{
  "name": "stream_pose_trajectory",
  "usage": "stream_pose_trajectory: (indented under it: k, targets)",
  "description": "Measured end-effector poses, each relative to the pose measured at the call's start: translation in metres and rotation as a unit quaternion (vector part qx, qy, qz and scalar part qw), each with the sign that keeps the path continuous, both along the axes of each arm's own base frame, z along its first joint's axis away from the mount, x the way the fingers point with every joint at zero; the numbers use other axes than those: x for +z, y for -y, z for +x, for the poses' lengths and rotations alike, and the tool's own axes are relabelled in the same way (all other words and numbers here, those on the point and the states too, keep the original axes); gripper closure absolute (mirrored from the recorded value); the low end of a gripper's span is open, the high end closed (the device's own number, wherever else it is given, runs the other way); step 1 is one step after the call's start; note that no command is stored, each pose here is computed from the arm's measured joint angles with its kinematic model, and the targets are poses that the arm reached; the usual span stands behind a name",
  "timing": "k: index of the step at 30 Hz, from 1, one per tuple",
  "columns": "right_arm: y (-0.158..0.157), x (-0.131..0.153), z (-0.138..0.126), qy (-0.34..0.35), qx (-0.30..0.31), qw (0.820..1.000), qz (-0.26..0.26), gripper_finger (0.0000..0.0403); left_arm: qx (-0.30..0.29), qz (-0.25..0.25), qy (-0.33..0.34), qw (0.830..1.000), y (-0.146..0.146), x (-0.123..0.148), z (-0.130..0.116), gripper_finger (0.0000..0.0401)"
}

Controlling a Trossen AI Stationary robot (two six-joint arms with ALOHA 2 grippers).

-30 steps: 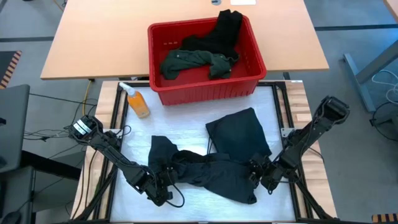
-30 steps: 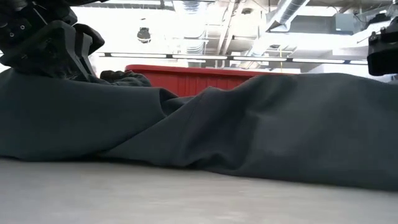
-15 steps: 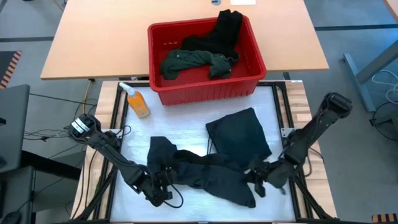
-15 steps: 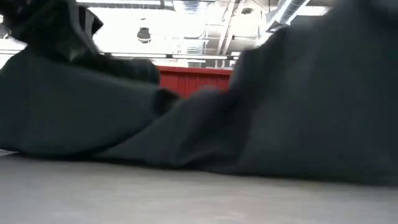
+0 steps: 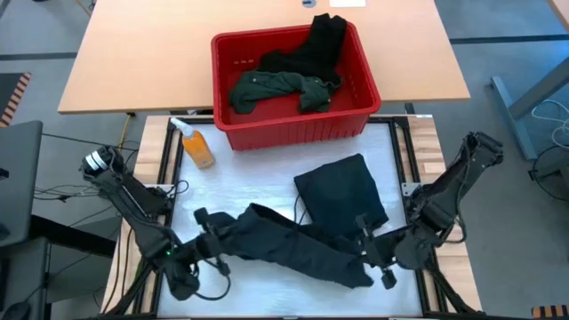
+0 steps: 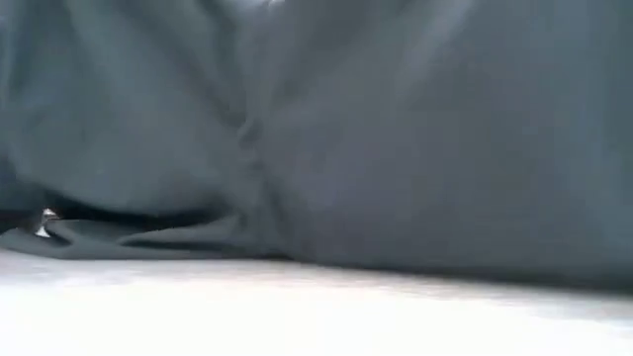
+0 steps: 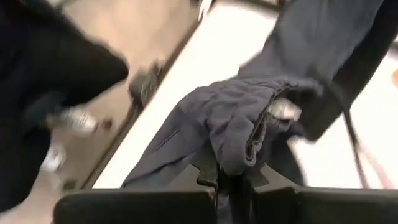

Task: Fold Laundry from Bin
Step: Fold the dark blue shorts

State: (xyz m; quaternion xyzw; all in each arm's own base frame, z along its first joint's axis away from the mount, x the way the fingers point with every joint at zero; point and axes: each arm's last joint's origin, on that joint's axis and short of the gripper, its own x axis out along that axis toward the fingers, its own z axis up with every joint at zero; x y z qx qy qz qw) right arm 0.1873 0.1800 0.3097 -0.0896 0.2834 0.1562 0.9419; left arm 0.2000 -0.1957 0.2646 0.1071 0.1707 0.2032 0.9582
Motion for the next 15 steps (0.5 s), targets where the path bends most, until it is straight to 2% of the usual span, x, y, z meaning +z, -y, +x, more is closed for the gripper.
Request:
stream_pose_trajectory:
  k: [2,4,6,11,15]
  targets:
    - [-0.006,-0.016,0.005,-0.049,-0.010,0.999,0.004,0.0370,-0.028,-0.074,-0.038,0.996,0.001,-0.005,-0.002,0.0395]
    - [-0.014,-0.034,0.011,-0.097,-0.026,0.995,0.008,0.0370,-0.043,-0.150,-0.086,0.984,0.004,-0.014,-0.002,0.0379]
    - [-0.024,-0.052,0.018,-0.136,-0.030,0.990,0.016,0.0370,-0.050,-0.200,-0.132,0.970,0.010,-0.025,-0.001,0.0353]
    - [-0.046,-0.090,0.036,-0.191,-0.011,0.981,0.031,0.0370,-0.073,-0.263,-0.215,0.938,0.018,-0.040,0.001,0.0271]
    - [-0.053,-0.108,0.042,-0.221,-0.015,0.975,0.038,0.0370,-0.108,-0.295,-0.231,0.921,0.015,-0.024,-0.001,0.0217]
